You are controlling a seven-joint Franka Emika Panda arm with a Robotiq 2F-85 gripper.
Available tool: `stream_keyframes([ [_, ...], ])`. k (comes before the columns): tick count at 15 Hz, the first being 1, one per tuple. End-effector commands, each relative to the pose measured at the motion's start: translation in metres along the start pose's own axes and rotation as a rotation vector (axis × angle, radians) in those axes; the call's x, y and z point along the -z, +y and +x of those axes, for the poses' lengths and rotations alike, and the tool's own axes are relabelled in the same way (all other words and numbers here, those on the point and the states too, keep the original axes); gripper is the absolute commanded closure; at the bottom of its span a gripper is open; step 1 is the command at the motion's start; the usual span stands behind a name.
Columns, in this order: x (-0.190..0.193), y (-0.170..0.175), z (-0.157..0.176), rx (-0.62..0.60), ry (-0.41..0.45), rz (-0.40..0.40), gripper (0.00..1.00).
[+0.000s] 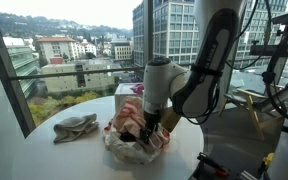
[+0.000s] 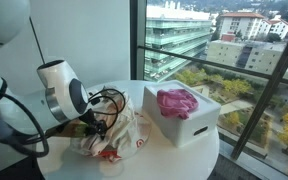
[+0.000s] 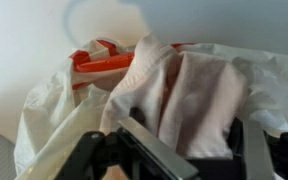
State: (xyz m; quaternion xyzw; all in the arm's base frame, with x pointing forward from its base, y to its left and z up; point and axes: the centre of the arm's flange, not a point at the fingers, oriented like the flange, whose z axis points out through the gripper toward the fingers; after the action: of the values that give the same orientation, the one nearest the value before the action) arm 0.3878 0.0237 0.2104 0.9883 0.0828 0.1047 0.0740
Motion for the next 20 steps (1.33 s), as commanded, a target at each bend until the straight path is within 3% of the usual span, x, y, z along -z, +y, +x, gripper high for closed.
stream_keyframes([
  [1,-0.009,0.0,-0.022,0.023,0.072,-0.012,0.51],
  [5,-0.01,0.004,-0.027,0.027,0.068,-0.018,0.82],
  [7,-0.006,0.003,-0.027,0.022,0.088,-0.013,0.88],
  [9,0.005,0.001,-0.024,0.012,0.142,-0.001,0.92],
  [13,0.031,0.0,-0.006,-0.012,0.279,0.011,0.87],
  [17,0.057,0.001,0.021,-0.015,0.444,-0.045,0.87],
  [20,0.061,0.004,0.044,-0.024,0.491,-0.043,0.89],
])
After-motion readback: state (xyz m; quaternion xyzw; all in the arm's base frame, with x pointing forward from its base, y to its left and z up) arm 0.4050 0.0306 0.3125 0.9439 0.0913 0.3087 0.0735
